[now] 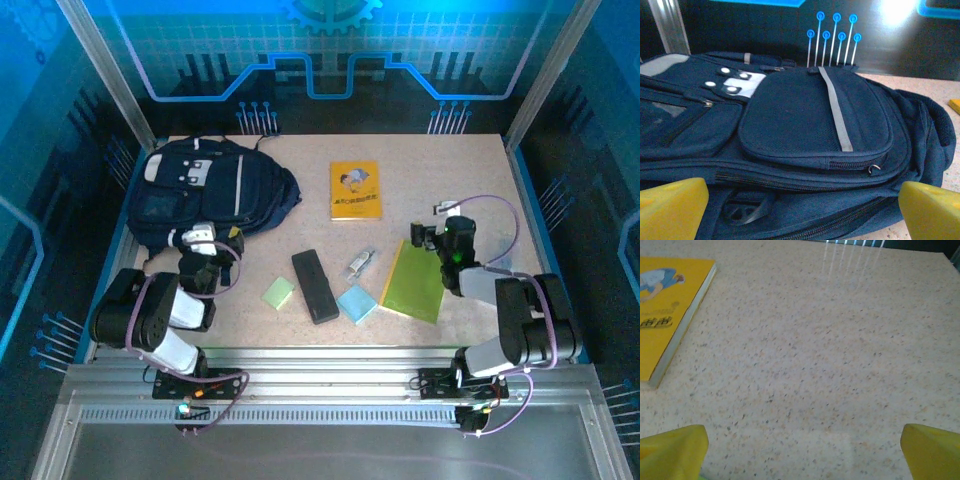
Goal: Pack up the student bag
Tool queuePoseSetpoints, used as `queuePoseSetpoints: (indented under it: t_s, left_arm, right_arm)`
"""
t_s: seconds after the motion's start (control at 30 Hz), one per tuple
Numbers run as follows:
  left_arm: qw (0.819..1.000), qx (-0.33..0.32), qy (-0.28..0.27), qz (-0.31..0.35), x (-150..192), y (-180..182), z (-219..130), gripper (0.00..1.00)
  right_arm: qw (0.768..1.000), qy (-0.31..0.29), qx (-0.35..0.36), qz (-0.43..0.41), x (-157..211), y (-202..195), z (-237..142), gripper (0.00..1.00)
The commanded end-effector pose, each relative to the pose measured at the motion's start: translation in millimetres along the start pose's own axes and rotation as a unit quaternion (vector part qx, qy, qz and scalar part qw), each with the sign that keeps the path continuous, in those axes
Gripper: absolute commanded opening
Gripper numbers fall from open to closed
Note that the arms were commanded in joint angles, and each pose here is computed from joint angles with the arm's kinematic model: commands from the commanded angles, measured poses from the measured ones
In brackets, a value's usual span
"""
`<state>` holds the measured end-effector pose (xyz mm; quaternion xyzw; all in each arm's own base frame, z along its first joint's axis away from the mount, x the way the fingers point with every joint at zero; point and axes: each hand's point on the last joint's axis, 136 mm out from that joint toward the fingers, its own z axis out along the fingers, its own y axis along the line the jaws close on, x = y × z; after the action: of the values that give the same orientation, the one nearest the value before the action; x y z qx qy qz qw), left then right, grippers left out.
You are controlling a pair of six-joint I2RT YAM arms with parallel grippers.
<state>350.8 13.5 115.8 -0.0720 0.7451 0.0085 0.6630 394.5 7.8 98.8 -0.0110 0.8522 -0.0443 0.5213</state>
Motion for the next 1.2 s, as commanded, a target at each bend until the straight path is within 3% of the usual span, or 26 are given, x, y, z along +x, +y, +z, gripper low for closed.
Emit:
queuePoseSetpoints:
  t_s: [0.0,0.23,0.37,0.47,0.6,0.8,1.03,1.17]
  left_arm:
    - [0.998,-0.036,-0.047,-0.027,-24,15,-16,0.99]
    - [0.990,-0.059,-0.095,-0.086,-65,23,-35,0.99]
    - [0.988,-0.075,0.010,-0.136,-74,19,-23,0.99]
    - [0.977,-0.084,0.051,-0.189,-72,17,-22,0.99]
    - [0.949,-0.132,0.151,-0.243,-47,20,-26,0.99]
    - [0.888,-0.181,0.278,-0.319,4,12,-30,0.99]
    - [0.813,-0.198,0.313,-0.449,53,-8,-15,0.99]
    - [0.797,-0.251,0.274,-0.476,57,1,-6,0.97]
  right_arm:
    - [1.000,-0.006,0.021,0.012,-31,-9,-11,1.00]
    - [0.997,0.036,-0.009,0.063,-50,8,-29,1.00]
    - [0.995,0.052,-0.046,0.066,-61,37,-38,1.00]
    - [0.994,0.064,-0.067,0.058,-69,61,-42,1.00]
    - [0.991,0.085,-0.096,0.044,-79,91,-45,1.00]
    - [0.985,0.108,-0.138,0.006,-83,136,-50,1.00]
    - [0.972,0.130,-0.192,-0.023,-71,181,-47,1.00]
    - [0.966,0.140,-0.216,-0.030,-62,200,-44,1.00]
